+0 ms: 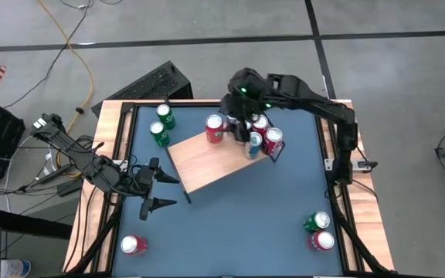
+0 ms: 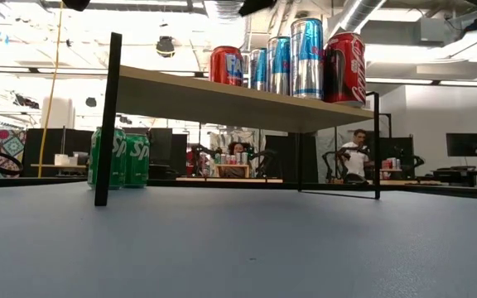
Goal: Place canned beverage on shelf
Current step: Put the right red soda can on the shelf aligned with the other red soda can
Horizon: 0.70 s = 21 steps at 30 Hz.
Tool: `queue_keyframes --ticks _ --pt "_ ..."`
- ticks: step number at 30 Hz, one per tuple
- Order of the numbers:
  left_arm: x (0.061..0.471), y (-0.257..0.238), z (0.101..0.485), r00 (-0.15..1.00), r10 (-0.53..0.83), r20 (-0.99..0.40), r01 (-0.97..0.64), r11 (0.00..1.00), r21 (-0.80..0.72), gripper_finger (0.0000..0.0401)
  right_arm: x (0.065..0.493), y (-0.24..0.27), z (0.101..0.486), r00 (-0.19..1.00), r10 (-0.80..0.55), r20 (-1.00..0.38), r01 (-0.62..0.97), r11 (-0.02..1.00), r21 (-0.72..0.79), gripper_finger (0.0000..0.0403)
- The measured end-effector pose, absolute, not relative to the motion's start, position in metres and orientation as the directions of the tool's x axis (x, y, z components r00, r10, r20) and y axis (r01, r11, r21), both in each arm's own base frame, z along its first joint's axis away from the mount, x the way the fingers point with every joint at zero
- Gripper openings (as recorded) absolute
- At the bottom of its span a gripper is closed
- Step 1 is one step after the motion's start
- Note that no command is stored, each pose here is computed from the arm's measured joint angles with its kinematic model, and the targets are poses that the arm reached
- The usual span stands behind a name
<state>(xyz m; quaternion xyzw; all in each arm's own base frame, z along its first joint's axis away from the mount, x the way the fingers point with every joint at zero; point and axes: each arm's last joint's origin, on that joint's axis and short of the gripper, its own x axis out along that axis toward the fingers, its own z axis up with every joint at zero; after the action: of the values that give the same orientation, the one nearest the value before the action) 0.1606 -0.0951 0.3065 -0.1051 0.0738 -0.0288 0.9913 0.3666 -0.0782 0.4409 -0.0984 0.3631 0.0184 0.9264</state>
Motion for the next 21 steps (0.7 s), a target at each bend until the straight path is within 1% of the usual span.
queue_keyframes --ticks 2,4,7,9,12,13,15,18,21 --pt "0.161 -0.095 0.307 0.987 -0.073 -0.140 0.041 0.976 -0.216 0.0303 0.354 -0.060 0.448 0.680 -0.062 -0.731 -0.100 0.979 -0.176 0.0292" --pt "0.161 -0.095 0.306 0.987 -0.073 -0.140 0.041 0.975 -0.217 0.0303 0.337 -0.037 0.448 0.602 -0.095 -0.793 -0.088 0.979 -0.185 0.0292" --pt "0.161 -0.095 0.306 0.987 -0.073 -0.143 0.041 0.975 -0.216 0.0303 0.314 0.001 0.443 0.480 -0.078 -0.874 -0.069 0.990 -0.126 0.0292" --pt "0.161 -0.095 0.306 0.987 -0.073 -0.143 0.041 0.976 -0.215 0.0303 0.306 0.026 0.440 0.459 -0.080 -0.885 -0.024 0.994 -0.103 0.0292" --pt "0.161 -0.095 0.307 0.987 -0.073 -0.140 0.042 0.976 -0.214 0.0303 0.289 0.070 0.434 0.461 -0.028 -0.887 -0.017 0.999 -0.041 0.0292" --pt "0.161 -0.095 0.307 0.987 -0.073 -0.140 0.042 0.976 -0.215 0.0303 0.284 0.083 0.429 0.442 -0.033 -0.897 0.004 0.999 -0.035 0.0292" --pt "0.160 -0.095 0.306 0.987 -0.075 -0.143 0.043 0.975 -0.216 0.0303 0.266 0.109 0.419 0.401 -0.055 -0.914 0.069 0.997 -0.030 0.0292" --pt "0.160 -0.096 0.306 0.987 -0.078 -0.143 0.045 0.975 -0.217 0.0303 0.247 0.144 0.399 0.376 -0.035 -0.926 0.135 0.991 0.017 0.0292" --pt "0.160 -0.096 0.306 0.987 -0.078 -0.141 0.046 0.976 -0.213 0.0303 0.224 0.169 0.379 0.284 -0.058 -0.957 0.269 0.963 0.021 0.0292"
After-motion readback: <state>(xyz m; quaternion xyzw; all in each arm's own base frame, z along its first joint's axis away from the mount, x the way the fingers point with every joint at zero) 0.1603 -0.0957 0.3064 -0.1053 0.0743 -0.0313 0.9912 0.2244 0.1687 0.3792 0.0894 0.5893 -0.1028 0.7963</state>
